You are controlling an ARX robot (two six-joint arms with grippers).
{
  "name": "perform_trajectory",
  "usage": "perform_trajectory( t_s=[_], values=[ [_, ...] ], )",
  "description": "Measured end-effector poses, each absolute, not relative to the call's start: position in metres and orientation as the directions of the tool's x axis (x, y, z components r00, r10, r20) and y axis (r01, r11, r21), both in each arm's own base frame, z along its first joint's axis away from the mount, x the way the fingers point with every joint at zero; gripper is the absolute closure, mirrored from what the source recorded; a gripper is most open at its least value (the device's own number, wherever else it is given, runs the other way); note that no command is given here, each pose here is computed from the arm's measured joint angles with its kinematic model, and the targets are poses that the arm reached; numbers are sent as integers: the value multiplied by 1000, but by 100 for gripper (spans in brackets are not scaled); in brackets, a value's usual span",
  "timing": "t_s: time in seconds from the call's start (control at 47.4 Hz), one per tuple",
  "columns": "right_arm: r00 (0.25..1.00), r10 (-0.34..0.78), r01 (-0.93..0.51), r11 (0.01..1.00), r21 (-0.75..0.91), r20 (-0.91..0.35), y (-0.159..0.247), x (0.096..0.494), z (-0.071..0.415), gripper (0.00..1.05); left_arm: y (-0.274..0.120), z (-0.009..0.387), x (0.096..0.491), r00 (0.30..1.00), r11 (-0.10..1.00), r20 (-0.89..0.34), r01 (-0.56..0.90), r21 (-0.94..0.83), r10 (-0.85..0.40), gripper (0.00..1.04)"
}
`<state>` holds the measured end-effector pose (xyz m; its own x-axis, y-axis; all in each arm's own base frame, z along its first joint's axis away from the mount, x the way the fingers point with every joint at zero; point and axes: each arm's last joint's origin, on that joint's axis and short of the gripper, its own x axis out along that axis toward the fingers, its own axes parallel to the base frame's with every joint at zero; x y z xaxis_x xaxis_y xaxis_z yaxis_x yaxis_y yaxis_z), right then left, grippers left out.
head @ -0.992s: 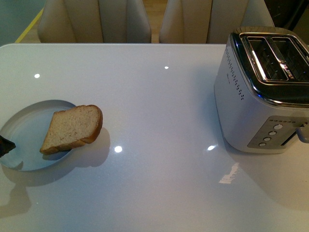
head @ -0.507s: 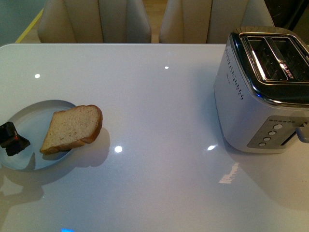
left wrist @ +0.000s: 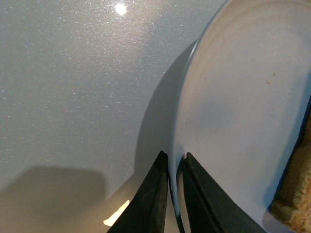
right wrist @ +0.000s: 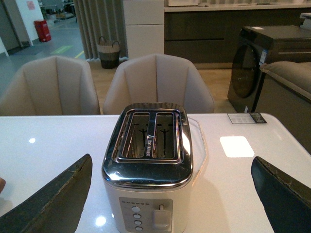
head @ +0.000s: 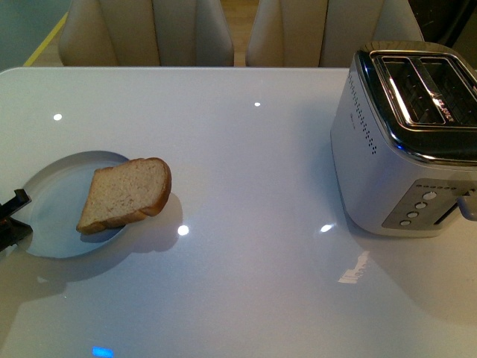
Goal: Left arm holds plate, right arm toasts bread
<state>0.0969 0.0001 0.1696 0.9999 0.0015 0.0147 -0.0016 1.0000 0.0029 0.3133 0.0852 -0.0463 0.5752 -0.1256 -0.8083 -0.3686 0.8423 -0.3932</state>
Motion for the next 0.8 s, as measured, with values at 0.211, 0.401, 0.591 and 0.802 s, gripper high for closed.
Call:
perform_trajectory(
  t_s=[0.211, 0.401, 0.591, 0.802],
  values=[
    [1000, 1, -1, 1000, 3, 15, 0, 97, 170, 9, 86, -46, 312, 582, 785, -796, -409, -465, -168, 102],
    [1000, 1, -1, 1000, 3, 15, 0, 97, 170, 9, 84, -44, 304, 580, 751, -791, -429, -502, -198, 102],
    [1000, 1, -1, 1000, 3, 15, 0, 97, 170, 9, 80, -26, 290, 577, 720, -787, -448, -529, -220, 102],
    [1000, 1, -1, 1000, 3, 15, 0, 97, 170, 9, 76, 13, 285, 616, 699, -752, -431, -571, -234, 102]
  ],
)
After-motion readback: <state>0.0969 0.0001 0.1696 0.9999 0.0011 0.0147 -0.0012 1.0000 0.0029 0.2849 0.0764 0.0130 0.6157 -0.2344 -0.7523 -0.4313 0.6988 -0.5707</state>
